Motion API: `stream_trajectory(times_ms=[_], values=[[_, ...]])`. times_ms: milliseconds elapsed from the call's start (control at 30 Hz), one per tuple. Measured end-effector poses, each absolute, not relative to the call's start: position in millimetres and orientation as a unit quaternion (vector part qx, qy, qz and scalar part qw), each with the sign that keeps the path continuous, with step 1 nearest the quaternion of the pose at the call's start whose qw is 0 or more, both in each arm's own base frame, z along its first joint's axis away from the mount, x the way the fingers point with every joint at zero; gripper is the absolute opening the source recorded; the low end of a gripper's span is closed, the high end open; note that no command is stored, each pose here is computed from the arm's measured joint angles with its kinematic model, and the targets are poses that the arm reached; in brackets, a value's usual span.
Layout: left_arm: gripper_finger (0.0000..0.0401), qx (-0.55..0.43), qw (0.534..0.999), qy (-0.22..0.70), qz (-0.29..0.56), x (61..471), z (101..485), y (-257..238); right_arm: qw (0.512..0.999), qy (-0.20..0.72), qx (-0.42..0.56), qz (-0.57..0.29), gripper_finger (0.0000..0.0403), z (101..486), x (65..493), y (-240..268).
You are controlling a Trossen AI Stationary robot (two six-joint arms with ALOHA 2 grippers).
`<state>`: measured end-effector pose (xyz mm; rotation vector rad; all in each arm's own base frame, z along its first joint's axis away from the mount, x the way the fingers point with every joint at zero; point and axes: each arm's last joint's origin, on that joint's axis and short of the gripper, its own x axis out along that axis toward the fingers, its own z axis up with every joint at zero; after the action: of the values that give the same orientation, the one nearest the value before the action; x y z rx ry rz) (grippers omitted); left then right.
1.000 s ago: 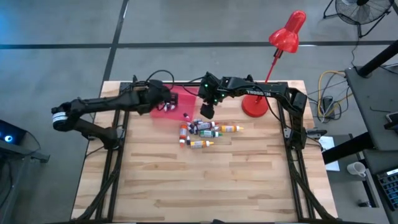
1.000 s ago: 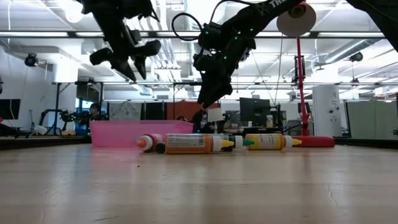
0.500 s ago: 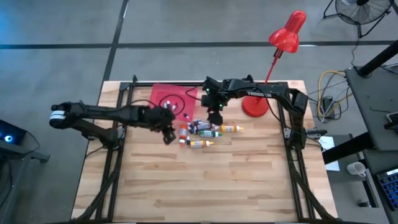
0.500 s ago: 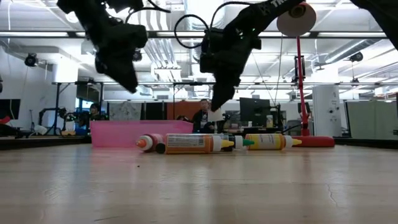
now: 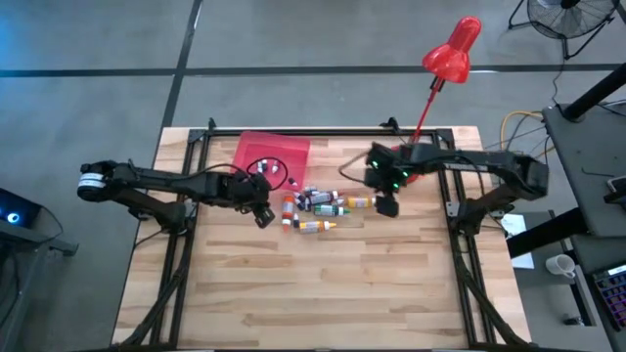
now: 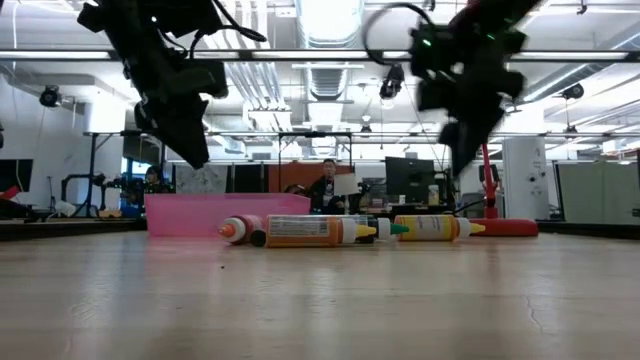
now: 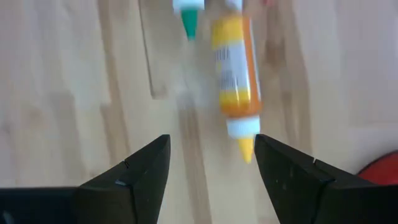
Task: Pick & Place food coloring
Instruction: Put the big yellow food coloring bottle into the red bin
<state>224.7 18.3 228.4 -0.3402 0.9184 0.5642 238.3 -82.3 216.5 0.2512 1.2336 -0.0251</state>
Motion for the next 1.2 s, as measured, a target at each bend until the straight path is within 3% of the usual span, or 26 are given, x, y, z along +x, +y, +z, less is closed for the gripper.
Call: stream_trajectory(times_ms=[200, 333, 500, 900, 1033, 1200], values=[[0.0131, -0.133, 0.854, 0.424, 0.270, 226.7, 230.2, 19.5, 0.824, 0.563, 0.063, -0.001, 0.0226, 184.0, 214.1, -74.3], [0.0131, -0.134, 0.854, 0.424, 0.272, 226.7, 230.2, 19.6, 0.828, 0.556, 0.031, -0.060, 0.0226, 176.2, 212.7, -78.4], [0.0131, -0.150, 0.852, 0.417, 0.279, 227.0, 230.4, 19.5, 0.835, 0.549, -0.017, -0.039, 0.0226, 159.0, 215.7, -78.9], [0.0131, -0.182, 0.847, 0.405, 0.294, 227.3, 230.7, 19.5, 0.826, 0.562, -0.004, -0.042, 0.0224, 133.1, 230.1, -84.7], [0.0131, -0.185, 0.846, 0.404, 0.295, 227.3, 230.7, 19.5, 0.821, 0.570, 0.000, -0.036, 0.0207, 129.8, 234.0, -85.8], [0.0131, -0.192, 0.845, 0.401, 0.299, 227.3, 230.7, 19.5, 0.826, 0.563, -0.017, -0.030, 0.0158, 133.2, 237.1, -86.6]])
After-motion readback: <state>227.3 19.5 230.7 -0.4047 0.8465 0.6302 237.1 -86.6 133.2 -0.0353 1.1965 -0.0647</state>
